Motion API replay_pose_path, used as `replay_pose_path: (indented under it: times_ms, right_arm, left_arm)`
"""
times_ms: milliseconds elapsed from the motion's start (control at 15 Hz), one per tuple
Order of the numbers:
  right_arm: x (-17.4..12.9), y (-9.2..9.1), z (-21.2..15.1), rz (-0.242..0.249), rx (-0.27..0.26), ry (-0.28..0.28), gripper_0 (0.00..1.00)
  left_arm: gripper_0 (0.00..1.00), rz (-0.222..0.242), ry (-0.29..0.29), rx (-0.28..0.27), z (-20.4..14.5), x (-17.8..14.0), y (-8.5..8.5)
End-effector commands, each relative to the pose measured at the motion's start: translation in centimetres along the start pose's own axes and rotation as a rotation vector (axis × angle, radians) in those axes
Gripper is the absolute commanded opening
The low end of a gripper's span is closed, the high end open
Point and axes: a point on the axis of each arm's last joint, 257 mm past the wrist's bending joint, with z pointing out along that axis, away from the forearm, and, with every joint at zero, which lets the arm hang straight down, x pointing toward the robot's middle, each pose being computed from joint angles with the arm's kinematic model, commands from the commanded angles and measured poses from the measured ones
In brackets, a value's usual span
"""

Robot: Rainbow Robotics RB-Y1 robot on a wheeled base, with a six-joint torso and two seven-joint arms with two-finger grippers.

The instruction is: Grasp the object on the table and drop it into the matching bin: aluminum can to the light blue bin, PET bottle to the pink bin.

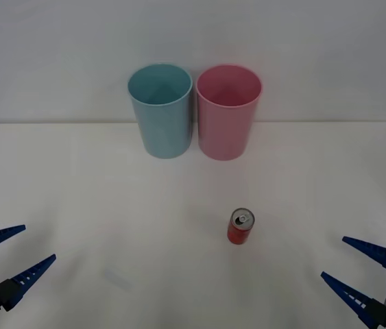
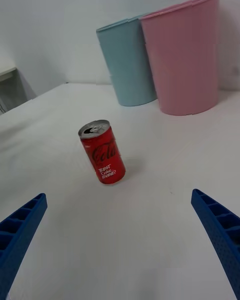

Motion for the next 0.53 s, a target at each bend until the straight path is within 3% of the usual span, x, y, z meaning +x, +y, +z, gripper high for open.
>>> replay_pose_path:
  times_ms: [67, 533]
  right_arm:
    - [1.1, 0.5, 1.9, -0.098, 0.006, 0.004, 1.00]
    - [3.0, 2.4, 6.9, -0.134, 0.009, -0.006, 1.00]
  left_arm:
    - [1.00, 0.000, 0.000, 0.000, 0.0, 0.0, 0.0]
    - [1.00, 0.000, 0.000, 0.000, 0.0, 0.0, 0.0]
